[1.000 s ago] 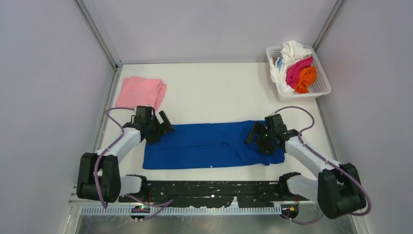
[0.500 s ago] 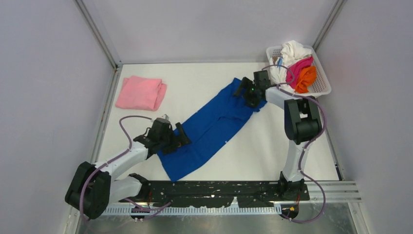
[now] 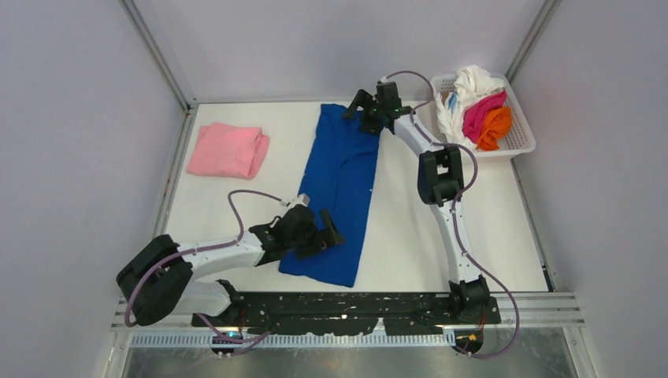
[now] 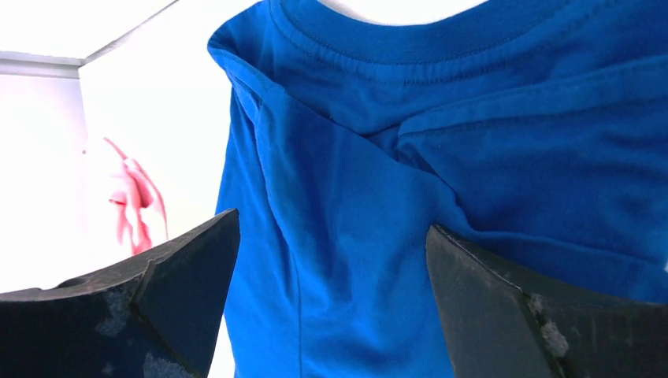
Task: Fold and stack the t-shirts
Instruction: Rotate the tshirt 90 degrees, then grab the bottom of the folded rectangular tshirt with both arms
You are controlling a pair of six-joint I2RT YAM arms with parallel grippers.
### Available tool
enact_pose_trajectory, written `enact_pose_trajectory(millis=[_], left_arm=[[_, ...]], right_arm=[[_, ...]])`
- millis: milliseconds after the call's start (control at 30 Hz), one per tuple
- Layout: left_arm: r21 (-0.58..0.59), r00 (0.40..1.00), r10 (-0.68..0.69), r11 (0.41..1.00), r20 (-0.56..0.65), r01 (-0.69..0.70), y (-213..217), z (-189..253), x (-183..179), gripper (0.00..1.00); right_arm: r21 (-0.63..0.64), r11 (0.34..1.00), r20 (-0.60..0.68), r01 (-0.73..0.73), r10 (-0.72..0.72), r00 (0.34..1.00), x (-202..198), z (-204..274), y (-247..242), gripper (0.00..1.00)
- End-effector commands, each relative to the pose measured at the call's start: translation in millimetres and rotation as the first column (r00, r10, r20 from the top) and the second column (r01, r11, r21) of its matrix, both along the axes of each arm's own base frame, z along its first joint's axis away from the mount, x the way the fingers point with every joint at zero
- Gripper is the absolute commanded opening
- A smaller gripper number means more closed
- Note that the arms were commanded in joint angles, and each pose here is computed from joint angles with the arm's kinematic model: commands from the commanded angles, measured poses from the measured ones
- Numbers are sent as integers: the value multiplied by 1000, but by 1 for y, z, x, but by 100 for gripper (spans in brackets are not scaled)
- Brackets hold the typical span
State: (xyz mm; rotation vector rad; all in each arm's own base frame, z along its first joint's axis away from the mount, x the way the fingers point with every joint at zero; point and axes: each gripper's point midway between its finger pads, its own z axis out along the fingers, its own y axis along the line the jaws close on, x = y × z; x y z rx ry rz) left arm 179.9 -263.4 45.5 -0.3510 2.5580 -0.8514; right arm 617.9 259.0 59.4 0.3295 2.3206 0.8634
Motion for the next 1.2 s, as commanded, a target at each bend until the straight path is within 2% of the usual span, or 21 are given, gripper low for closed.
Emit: enact_pose_trajectory(millis=[0,233,433,467,500,533,567,600,633,667,700,733,800,833,867,900,933,967,1000,1033,1167], left_arm=[[-79,997,-45,996,57,50,-45,21,11,100],[-59,990,-120,991,71,124,-68,26,4,100],[-46,958,-199,976,205,213,-74,70,-1,100],[-29,950,-220,972,221,232,-71,76,-3,100],[-13,945,-230,971,234,240,-67,82,-5,100],[7,937,-245,968,248,251,-60,85,-7,99],[29,934,-246,969,258,247,-51,88,-8,100],[58,935,-244,970,259,237,-39,87,-11,100],[81,933,-244,970,264,230,-28,86,-14,100],[111,934,-243,969,263,221,-14,82,-18,100],[132,935,-234,970,266,205,0,82,-22,100],[164,938,-225,969,263,187,15,77,-24,100],[253,952,-207,956,224,148,50,58,-33,100],[273,956,-201,952,213,139,61,52,-37,100],[282,960,-196,950,201,135,69,47,-42,100],[282,963,-192,950,191,133,76,42,-46,100],[278,965,-189,951,180,134,80,37,-50,100],[267,967,-186,954,172,136,83,33,-54,100],[250,969,-186,958,164,142,83,29,-57,100],[228,969,-187,963,164,147,82,26,-60,99],[157,975,-174,976,140,151,76,11,-66,82]], right_arm=[[87,996,-4,-27,28,1000,-2,-15,51,95],[146,989,142,-32,11,990,22,18,72,95],[42,996,315,-84,67,947,16,112,60,95],[15,995,370,-102,89,925,7,148,57,95],[-37,992,366,-118,123,923,-1,141,54,95],[-49,992,416,-120,129,900,-11,179,49,95],[-100,988,392,-118,149,908,-19,166,42,95],[-110,988,436,-110,148,888,-31,201,35,95],[-159,981,403,-113,169,900,-42,183,26,96],[-165,981,440,-103,166,883,-56,213,18,96],[-203,973,388,-107,180,904,-70,188,10,96],[-202,975,424,-95,175,889,-89,216,2,96],[-243,965,322,-101,178,930,-131,171,-18,96],[-233,968,360,-90,172,917,-151,192,-24,95],[-266,960,277,-91,167,946,-173,151,-35,96],[-244,967,314,-69,146,938,-190,169,-39,96],[-268,961,241,-74,141,960,-213,131,-48,95],[-230,971,292,-62,130,948,-230,150,-46,95],[-240,968,233,-74,131,964,-252,118,-52,95],[-199,977,280,-73,128,952,-266,134,-48,95],[-169,983,239,-78,118,964,-323,111,-53,95]])
